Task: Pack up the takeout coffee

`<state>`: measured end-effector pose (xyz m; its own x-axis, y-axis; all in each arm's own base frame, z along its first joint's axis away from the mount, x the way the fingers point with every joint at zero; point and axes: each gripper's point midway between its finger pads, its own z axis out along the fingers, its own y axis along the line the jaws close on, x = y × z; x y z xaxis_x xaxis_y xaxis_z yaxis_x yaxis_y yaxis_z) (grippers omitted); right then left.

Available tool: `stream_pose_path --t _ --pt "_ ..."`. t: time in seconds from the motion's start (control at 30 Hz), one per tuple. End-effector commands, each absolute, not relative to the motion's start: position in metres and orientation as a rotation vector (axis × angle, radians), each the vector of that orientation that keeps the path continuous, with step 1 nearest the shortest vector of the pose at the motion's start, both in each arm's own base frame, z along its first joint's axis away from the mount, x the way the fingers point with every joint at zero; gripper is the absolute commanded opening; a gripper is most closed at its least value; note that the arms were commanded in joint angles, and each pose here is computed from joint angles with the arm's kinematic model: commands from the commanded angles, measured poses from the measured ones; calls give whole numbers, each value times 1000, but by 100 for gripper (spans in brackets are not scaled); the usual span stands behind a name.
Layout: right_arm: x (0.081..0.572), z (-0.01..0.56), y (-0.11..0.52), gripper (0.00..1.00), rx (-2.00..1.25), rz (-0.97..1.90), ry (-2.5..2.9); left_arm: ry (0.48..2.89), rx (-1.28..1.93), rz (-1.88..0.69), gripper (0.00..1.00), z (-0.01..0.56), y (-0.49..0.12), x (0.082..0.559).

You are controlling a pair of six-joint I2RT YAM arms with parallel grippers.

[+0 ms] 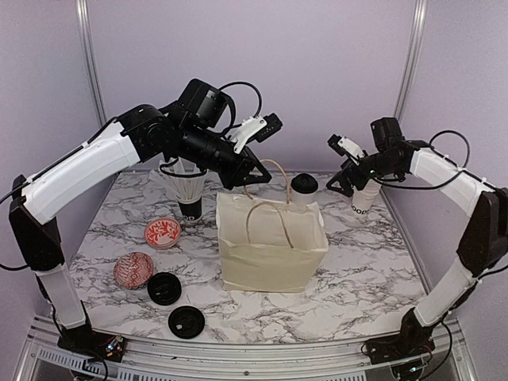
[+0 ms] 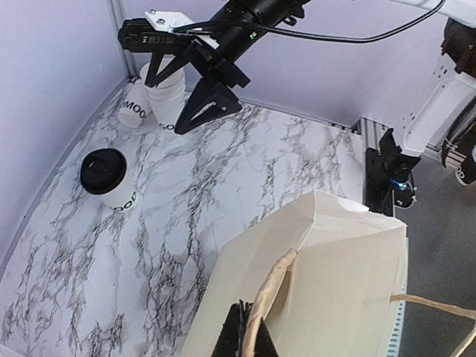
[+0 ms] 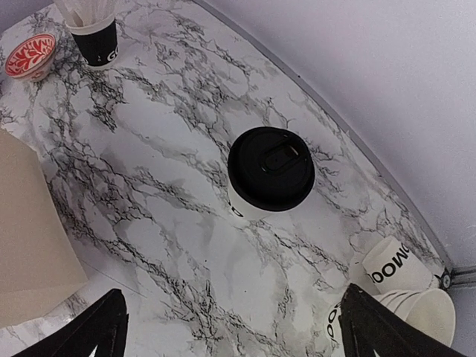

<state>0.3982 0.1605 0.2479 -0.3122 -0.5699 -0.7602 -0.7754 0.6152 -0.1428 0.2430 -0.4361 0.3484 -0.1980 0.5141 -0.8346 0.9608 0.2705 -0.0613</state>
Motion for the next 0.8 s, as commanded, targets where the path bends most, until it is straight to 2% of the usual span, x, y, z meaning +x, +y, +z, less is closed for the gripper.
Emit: stream_pose_path --t 0.0,0.33,0.57,0.77 --pt "443 235 167 96 -1018 238 2066 1937 1322 -764 0 327 -424 260" --pt "518 190 198 98 -1012 241 2183 1955 1260 -732 6 331 -418 281" --pt "529 166 223 98 -1070 273 2232 1962 1259 -717 24 329 -413 281" --pt "537 153 230 96 -1065 234 2268 1965 1262 -708 28 327 -410 281"
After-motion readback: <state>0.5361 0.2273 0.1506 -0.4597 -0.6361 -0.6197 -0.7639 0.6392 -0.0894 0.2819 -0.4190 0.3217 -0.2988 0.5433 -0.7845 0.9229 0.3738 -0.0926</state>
